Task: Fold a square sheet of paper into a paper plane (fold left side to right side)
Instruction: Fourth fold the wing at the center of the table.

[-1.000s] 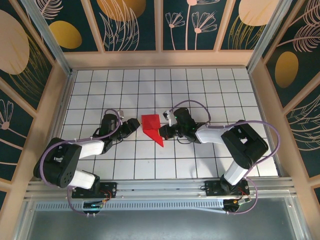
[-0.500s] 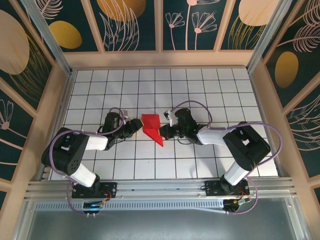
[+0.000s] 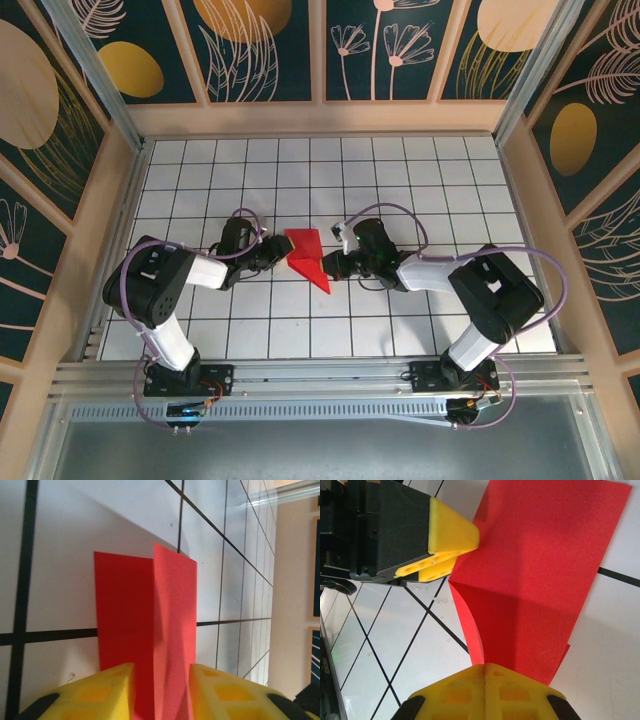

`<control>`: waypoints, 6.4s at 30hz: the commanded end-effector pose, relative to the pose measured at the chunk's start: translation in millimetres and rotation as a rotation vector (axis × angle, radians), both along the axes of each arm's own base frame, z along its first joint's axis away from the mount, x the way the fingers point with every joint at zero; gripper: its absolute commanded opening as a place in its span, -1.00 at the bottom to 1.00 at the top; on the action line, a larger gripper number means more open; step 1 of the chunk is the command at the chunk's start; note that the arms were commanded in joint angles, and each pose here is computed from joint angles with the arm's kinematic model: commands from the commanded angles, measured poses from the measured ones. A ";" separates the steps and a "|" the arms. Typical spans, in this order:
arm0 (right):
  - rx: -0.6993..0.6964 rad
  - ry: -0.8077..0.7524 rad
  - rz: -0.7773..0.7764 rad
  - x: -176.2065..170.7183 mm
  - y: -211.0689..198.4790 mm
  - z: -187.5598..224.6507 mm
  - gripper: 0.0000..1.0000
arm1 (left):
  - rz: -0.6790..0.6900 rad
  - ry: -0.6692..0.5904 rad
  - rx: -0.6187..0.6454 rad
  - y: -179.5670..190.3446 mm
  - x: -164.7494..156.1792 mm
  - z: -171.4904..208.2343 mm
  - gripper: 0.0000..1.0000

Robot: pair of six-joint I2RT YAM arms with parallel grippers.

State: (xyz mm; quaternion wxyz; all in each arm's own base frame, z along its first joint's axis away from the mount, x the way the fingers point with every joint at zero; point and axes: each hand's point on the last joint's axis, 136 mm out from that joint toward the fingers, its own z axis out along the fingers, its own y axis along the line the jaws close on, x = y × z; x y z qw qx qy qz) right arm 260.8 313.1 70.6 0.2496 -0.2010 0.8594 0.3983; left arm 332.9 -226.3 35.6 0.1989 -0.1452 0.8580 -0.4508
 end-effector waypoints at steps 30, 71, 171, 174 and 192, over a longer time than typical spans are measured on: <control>-0.705 -0.171 -0.399 -38.7 -31.3 21.9 0.03 | 0.099 -0.067 -0.059 -25.1 -2.7 43.3 -1.00; -0.945 -0.317 -0.350 -11.9 -10.0 -41.5 -0.51 | 0.079 -0.058 -0.031 -28.2 -2.6 39.6 -1.00; -0.234 0.374 -0.012 -58.5 17.8 -54.6 -1.00 | -0.142 -0.008 0.047 -27.3 -55.4 15.6 -0.20; -0.231 0.391 -0.008 -60.1 18.4 -57.1 -1.00 | -0.146 -0.010 0.041 -28.5 -55.7 17.8 -0.21; -0.218 0.416 0.004 -63.3 21.5 -60.1 -1.00 | -0.139 0.036 0.137 -24.8 -49.5 -5.2 -0.22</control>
